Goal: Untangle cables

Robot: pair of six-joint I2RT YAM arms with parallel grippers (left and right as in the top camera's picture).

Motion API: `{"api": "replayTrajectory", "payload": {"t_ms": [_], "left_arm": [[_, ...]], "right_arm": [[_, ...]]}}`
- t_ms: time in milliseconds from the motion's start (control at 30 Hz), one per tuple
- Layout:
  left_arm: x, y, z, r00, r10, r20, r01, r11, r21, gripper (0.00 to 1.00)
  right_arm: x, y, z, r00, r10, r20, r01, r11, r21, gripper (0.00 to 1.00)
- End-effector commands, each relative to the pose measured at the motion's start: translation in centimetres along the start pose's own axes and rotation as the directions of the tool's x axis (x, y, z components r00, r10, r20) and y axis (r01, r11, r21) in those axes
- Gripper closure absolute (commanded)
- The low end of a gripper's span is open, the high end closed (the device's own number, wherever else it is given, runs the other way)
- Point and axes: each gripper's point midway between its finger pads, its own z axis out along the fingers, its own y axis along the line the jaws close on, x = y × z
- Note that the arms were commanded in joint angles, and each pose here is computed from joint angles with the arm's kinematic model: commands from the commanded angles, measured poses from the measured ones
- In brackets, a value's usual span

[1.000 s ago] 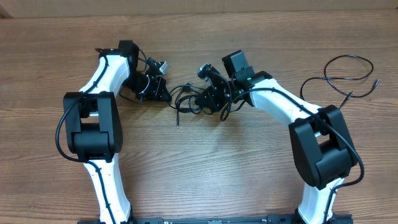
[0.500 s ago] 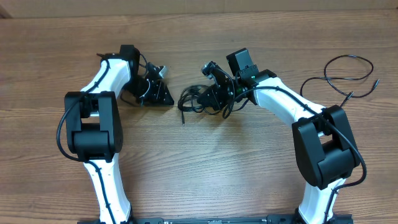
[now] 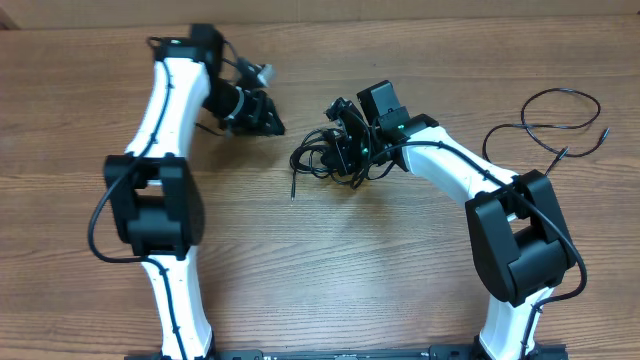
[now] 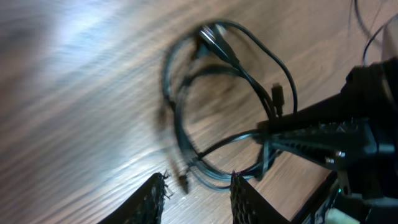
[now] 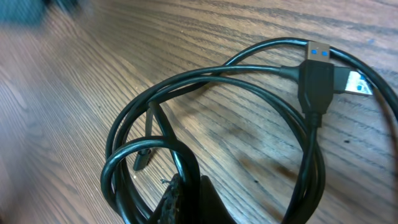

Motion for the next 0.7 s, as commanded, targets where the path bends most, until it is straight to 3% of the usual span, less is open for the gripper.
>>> {"api": "replayTrajectory", "payload": {"t_ms": [0,400,667], "left_arm": [[0.8,-1.9,2.8,0.995,0.082,-0.061,-0.082,0.997,-0.007,0.66],[1.2,-3.3,4.2,0.988,0.126,-0.090,-0.128,0.992,-0.017,0.64],[1.2,-3.1,4.9,0.987,0.134,-0.090,-0.136,0.991,-0.016,0.63]], "right_arm": [[-1.1,0.9,-0.9,0.998,0.057,0.042,-0.058,0.998,0.014,0.96],[-1.2,-0.1,-1.0,0.987,0.152,0.060,-0.156,0.986,0.066,0.96],[-1.3,1.1,-0.9,0.987,0.152,0.050,-0.152,0.988,-0.002,0.96]]}}
